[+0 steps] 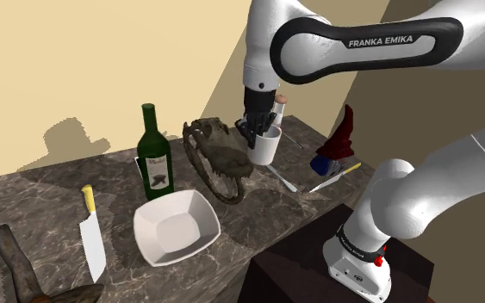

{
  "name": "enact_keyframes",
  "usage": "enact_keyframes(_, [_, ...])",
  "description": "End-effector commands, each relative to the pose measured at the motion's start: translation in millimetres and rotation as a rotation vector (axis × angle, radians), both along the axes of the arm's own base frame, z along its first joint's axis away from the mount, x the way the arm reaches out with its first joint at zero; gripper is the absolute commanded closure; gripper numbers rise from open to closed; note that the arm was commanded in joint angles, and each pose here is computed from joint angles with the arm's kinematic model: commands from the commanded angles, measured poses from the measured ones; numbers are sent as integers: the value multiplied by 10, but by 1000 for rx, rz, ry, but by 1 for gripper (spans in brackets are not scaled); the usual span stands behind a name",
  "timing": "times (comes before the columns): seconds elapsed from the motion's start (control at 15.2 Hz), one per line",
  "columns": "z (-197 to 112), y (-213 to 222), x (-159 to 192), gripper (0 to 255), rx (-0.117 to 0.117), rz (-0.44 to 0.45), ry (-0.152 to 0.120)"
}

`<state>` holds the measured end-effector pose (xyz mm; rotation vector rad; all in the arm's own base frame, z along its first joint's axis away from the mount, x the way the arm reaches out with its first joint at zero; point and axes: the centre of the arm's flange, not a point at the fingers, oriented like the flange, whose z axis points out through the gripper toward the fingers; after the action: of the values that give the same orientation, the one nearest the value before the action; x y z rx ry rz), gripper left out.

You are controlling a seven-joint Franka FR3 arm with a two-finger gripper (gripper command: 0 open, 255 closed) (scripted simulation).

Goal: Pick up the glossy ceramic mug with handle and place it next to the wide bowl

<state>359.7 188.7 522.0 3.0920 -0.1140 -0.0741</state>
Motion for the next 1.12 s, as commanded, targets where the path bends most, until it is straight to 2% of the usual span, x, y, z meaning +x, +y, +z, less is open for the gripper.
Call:
enact_keyframes(0.0, [-5,193,-219,255,0,-1,1])
enact_keyframes(0.26, [-3,486,-542,255,0,-1,1])
enact_keyframes(1.06, [-637,486,-542,255,0,-1,1])
